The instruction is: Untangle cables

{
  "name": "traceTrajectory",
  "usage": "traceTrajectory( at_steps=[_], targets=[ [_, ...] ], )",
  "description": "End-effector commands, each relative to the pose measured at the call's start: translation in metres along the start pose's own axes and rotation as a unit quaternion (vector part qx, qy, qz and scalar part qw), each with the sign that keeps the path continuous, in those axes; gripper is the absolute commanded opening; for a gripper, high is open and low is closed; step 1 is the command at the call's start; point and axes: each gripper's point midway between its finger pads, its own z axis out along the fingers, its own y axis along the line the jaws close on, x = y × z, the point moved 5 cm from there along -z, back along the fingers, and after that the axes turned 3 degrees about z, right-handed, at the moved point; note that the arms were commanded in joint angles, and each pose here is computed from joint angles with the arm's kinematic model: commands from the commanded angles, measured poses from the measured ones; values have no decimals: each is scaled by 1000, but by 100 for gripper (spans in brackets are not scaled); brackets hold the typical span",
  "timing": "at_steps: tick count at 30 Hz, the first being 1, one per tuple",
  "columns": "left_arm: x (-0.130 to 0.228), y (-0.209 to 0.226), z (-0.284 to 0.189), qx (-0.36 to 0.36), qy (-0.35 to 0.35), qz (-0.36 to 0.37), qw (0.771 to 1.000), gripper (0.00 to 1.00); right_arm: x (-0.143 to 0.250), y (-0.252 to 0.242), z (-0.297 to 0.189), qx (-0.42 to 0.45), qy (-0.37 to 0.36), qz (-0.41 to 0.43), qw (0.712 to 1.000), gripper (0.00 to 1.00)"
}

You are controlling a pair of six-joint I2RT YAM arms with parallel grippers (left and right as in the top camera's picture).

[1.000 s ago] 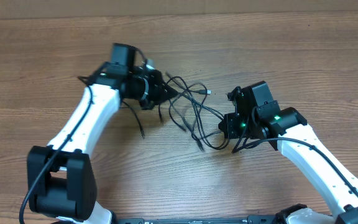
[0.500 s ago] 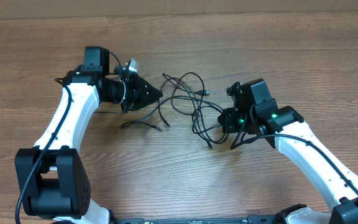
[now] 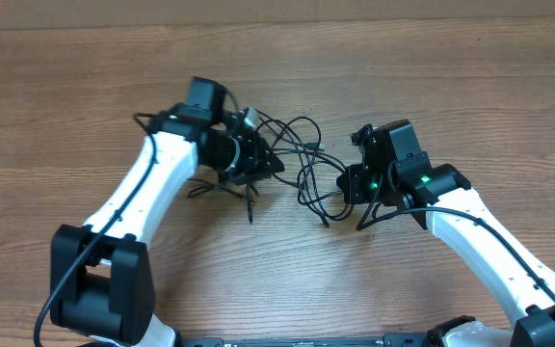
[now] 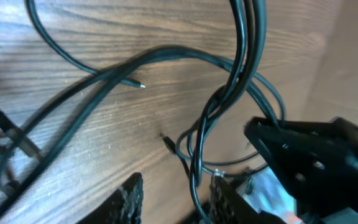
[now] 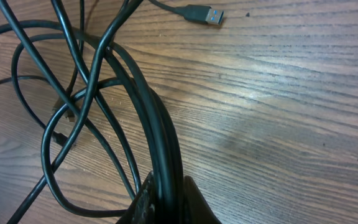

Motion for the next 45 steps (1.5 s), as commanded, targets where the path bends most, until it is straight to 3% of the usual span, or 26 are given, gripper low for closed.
traceTrajectory(
  at_steps=[1, 18, 36, 45],
  targets=[
    [-1, -1, 12, -54, -20, -10, 998, 36, 0, 0, 1, -3, 2, 1, 1000, 4],
    [3, -21, 42, -143, -83, 19, 986, 27, 3, -1, 1, 0, 9, 3, 1000, 4],
    [13, -29, 50, -144, -68, 38, 986, 27, 3, -1, 1, 0, 9, 3, 1000, 4],
    [22, -18, 52, -196, -65, 39, 978, 24, 3, -1, 1, 1, 9, 3, 1000, 4]
  ],
)
